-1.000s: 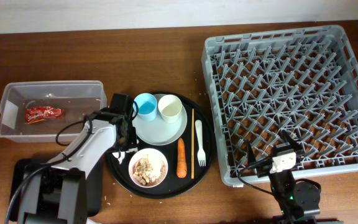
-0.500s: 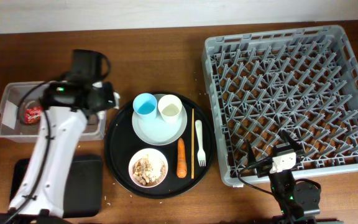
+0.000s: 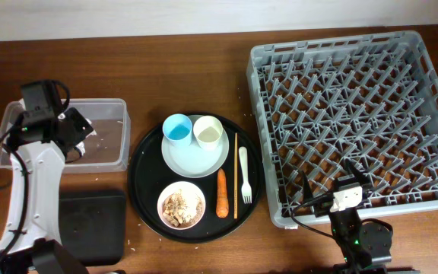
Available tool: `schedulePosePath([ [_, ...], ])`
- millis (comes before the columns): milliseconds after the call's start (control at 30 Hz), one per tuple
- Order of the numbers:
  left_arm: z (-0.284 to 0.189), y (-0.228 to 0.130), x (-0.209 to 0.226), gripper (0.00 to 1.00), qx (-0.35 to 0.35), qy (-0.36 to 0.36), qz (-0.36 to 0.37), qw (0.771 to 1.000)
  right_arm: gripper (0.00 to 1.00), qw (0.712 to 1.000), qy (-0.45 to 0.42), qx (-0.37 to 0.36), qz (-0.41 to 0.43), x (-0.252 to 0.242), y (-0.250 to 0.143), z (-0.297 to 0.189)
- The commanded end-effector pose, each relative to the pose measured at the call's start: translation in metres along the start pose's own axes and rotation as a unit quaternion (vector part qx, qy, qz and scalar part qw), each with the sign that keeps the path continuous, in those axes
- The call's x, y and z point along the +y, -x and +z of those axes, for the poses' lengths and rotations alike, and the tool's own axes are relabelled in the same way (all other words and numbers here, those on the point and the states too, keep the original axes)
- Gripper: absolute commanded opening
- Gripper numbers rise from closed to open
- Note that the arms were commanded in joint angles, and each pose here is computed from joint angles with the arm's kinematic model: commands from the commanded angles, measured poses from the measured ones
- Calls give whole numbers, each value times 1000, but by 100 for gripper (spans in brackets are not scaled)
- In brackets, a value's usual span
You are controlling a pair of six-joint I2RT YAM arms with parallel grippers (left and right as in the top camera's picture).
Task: Sort waste into correct bins and load items into the dishwasher rack
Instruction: 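Drop the tissue into the clear bin with the left gripper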
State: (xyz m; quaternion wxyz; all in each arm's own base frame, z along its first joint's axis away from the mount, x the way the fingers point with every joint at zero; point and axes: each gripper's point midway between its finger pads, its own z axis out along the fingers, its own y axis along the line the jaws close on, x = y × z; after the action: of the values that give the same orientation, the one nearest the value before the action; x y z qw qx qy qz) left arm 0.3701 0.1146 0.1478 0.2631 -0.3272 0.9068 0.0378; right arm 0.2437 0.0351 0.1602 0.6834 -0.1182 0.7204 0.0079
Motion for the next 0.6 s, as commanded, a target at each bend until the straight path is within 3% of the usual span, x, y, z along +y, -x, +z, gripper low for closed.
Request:
schedulePosePath([
  [0, 14, -13, 4, 13, 6, -2, -8, 1000, 99, 1000, -4, 2, 3, -2, -3, 0],
  [33, 17, -15, 5, 28, 4, -3, -9, 1000, 99, 1000, -4, 2, 3, -2, -3, 0],
  [100, 19, -14, 4, 38, 0, -4, -9, 1000, 98, 1000, -4, 2, 3, -2, -3, 0],
  [167, 19, -12, 3, 59, -3, -6, -10, 1000, 99, 1000, -4, 2, 3, -2, -3, 0],
  [333, -8, -16, -18, 62, 7, -78, -6, 997, 99, 1000, -4, 2, 3, -2, -3, 0],
  [433, -63, -21, -30, 62, -14, -138, 11, 990, 99, 1000, -4, 2, 3, -2, -3, 0],
  [567, -122, -56, -22, 63, -11, -151, 32, 988, 99, 1000, -4, 2, 3, -2, -3, 0],
])
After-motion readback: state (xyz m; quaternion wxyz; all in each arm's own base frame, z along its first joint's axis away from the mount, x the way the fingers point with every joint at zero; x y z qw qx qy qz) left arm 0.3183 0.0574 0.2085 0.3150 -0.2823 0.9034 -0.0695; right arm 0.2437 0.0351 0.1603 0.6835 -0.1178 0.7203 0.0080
